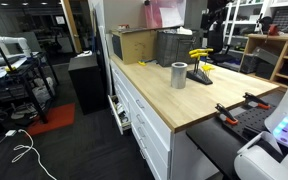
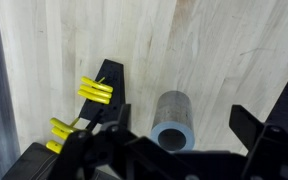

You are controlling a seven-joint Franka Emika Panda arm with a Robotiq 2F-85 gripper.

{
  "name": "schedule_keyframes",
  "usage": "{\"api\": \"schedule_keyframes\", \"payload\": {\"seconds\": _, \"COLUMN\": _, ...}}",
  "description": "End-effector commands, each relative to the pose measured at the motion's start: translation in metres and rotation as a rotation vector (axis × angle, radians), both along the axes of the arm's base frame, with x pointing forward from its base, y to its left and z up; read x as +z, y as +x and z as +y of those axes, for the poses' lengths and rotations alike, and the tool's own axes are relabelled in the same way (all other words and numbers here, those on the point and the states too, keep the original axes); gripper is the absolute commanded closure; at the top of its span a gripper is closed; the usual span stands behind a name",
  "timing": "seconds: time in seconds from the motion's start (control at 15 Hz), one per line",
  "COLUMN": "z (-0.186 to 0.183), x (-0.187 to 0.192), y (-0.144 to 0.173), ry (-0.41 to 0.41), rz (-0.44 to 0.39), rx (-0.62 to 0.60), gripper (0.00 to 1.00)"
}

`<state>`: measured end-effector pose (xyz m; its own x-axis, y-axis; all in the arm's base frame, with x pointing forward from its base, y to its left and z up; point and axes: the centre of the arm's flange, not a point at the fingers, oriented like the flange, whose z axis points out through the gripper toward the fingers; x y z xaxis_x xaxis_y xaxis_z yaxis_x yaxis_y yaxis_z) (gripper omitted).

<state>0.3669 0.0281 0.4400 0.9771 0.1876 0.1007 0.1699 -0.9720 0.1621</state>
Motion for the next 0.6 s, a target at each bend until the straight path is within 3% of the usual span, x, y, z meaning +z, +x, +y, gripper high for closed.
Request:
{"api": "schedule_keyframes", "payload": {"seconds": 0.0, "z": -0.016, "x": -0.005, "y": 0.038, "ry": 0.041, "rz": 0.025, "rx": -0.082, "gripper": 0.00}}
{"api": "schedule_keyframes", "payload": {"seconds": 0.53, "z": -0.057, "x": -0.039, "y": 0.066, "ry": 0.103, "rz": 0.102, "rx": -0.390, "gripper": 0.00}}
